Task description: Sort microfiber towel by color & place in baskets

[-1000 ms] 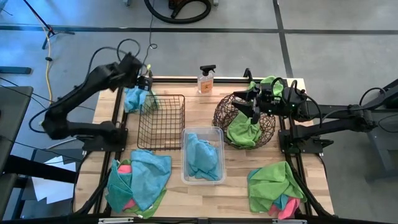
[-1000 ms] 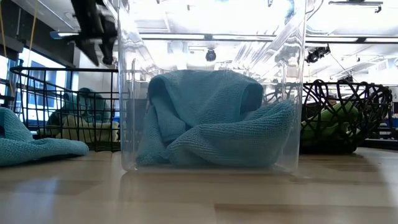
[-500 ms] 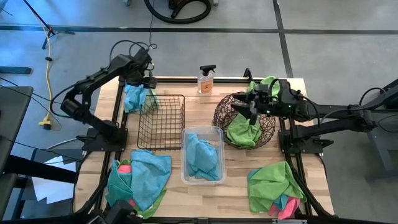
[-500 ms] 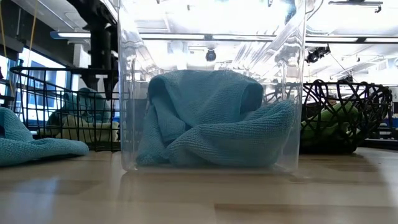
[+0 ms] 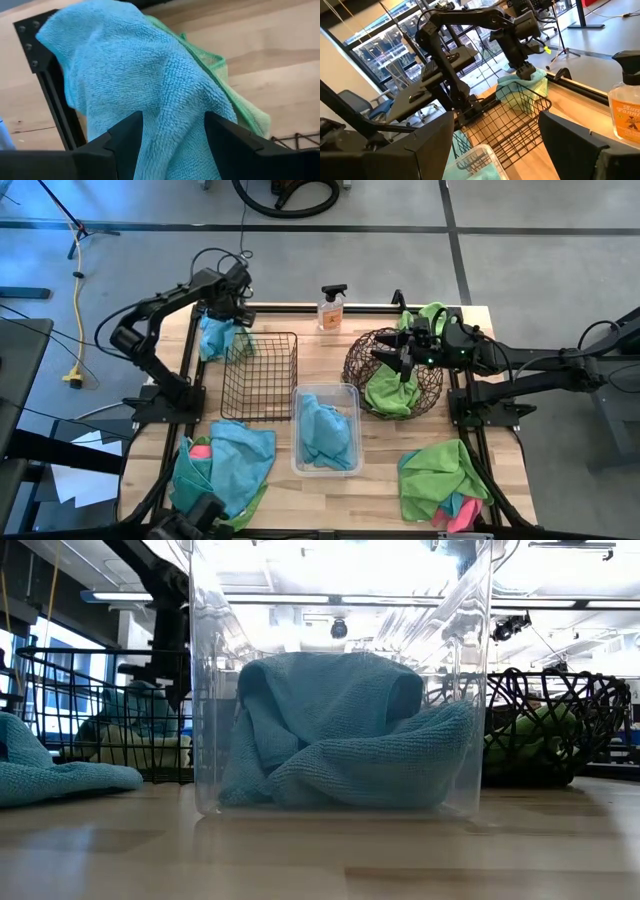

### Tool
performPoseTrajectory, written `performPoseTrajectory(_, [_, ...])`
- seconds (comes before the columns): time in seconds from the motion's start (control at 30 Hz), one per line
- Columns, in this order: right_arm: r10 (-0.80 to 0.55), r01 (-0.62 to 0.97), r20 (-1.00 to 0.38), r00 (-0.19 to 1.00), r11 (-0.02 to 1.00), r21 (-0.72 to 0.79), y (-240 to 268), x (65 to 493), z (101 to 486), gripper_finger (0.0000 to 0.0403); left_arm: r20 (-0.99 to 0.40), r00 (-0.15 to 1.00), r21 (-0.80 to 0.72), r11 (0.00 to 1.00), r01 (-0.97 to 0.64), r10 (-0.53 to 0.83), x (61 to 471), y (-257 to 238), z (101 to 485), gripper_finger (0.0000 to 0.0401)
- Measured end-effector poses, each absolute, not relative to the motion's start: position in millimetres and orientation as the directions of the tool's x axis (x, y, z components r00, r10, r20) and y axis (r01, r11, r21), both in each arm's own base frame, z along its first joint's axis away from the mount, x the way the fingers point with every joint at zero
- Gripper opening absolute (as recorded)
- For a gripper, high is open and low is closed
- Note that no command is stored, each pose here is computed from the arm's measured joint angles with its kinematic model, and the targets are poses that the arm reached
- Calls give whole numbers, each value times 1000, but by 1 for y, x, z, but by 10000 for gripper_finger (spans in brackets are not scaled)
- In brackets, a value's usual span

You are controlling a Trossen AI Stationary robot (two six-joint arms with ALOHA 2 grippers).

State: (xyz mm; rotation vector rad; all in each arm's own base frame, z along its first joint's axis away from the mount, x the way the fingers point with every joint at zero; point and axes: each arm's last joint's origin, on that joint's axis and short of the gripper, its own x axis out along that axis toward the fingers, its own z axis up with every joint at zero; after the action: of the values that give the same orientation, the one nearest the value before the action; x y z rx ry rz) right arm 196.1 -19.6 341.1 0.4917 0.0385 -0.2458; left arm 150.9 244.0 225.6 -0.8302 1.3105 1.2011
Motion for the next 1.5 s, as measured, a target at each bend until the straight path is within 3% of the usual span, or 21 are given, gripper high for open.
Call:
performPoseTrajectory(0.13, [-224, 242, -95, 970, 847, 473, -20, 196, 341, 287, -976, -137, 176, 241, -954, 168, 152, 245, 223, 192])
performPoseTrajectory(0.2, [-224, 241, -95, 970, 837, 492, -20, 196, 341, 287, -976, -139, 179, 255, -950, 169, 152, 245, 223, 167])
performPoseTrajectory(0.33, [-224, 241, -95, 970, 833, 498, -20, 196, 341, 287, -978, -114, 164, 303, -939, 175, 150, 241, 230, 49])
performPoseTrajectory(0.4, [-224, 241, -95, 970, 835, 494, -20, 196, 341, 287, -975, -95, 156, 319, -935, 200, 148, 239, 237, 15])
performPoseTrajectory(0.67, [-223, 239, -95, 970, 816, 526, -20, 196, 341, 287, -898, 87, 78, 351, -933, 431, 132, 211, 297, 1])
performPoseTrajectory(1.07, [-223, 223, -65, 973, 815, 534, -20, 196, 344, 287, -582, 414, -52, 476, -878, 700, 93, 145, 378, 0])
performPoseTrajectory(1.3, [-223, 153, 82, 971, 850, 505, -20, 196, 358, 287, -242, 688, -124, 681, -722, 685, 84, 116, 417, 0])
performPoseTrajectory(1.5, [-223, 122, 143, 964, 853, 507, -20, 195, 365, 287, -3, 843, -115, 837, -535, 539, 89, 98, 442, 0])
